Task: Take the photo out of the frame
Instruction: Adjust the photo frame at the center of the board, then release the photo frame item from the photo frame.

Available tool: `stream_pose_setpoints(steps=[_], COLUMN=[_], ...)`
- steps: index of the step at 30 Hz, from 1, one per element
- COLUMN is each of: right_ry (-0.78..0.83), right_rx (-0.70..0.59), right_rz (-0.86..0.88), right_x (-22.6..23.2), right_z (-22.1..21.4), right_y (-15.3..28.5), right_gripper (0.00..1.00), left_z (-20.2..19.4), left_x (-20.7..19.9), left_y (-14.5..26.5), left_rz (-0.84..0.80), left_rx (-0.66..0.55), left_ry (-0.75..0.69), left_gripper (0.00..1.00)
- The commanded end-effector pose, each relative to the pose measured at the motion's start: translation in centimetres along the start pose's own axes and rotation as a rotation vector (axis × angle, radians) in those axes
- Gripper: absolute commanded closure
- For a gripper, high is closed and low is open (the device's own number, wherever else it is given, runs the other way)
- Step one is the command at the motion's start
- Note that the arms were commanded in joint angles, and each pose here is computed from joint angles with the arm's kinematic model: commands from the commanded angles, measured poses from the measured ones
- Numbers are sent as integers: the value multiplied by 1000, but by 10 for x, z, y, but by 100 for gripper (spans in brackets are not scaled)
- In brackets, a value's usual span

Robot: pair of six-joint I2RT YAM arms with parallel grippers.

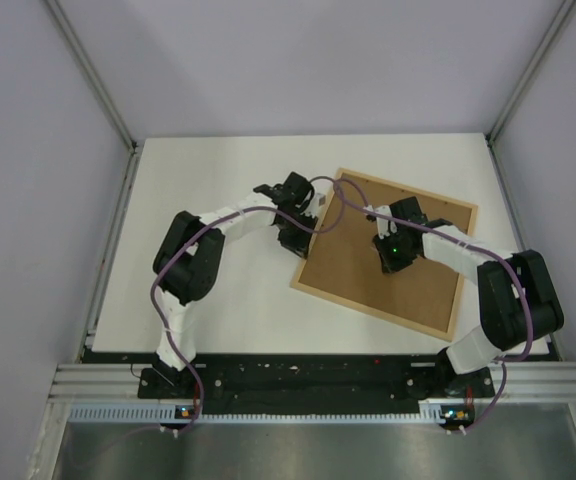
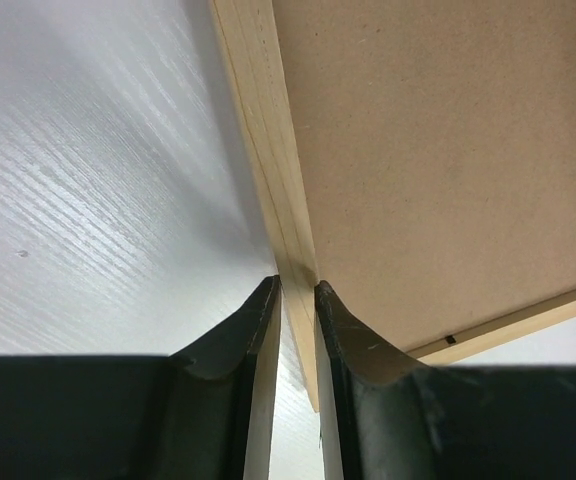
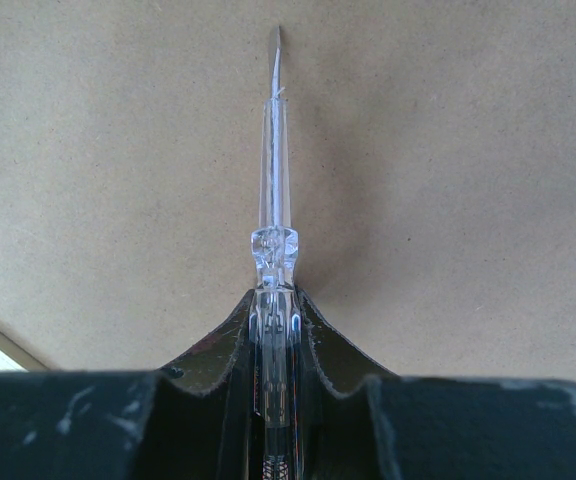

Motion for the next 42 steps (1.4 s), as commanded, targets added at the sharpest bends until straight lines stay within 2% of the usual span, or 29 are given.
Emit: stream_pose_setpoints(steps=[1,7,20,27,31,35,42], right_ry=[5,8,23,37,6,-4,-6], right_rx=[22,11,-93,-88,-71,-79,-80], right_rz=[14,28,103,111,126,143,168], right_x=[4,6,18,24,26,27,31], right_z=[-2,1,51,77,79,76,74], right_y=[-3,0,18,2,-7,-11,-15], right_gripper=[100,100,100,100,100,100,100], left_z=[34,55,62,67,70,67,72], left_x=[-14,-10,0,5,1,1,1], left_y=[50,69,27,17,14,11,6], left_rz=[-52,-78,-72,-8,-42,27,36], left_rx=[-184,-291,-206,-191,-182,-167,-172], left_ry=[-48,-63,-68,-87,-83,-119,-112], left_gripper=[74,73,68,56,56,54,52])
Point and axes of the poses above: each gripper's point midway between its finger pads, its own y axis back along the fingers, its own x axis along the line the jaws close on, z = x × y, the point moved 9 cm from there along y, back along the fingers, and after that the axes turned 11 degrees about -y, right-handed, at the moved point
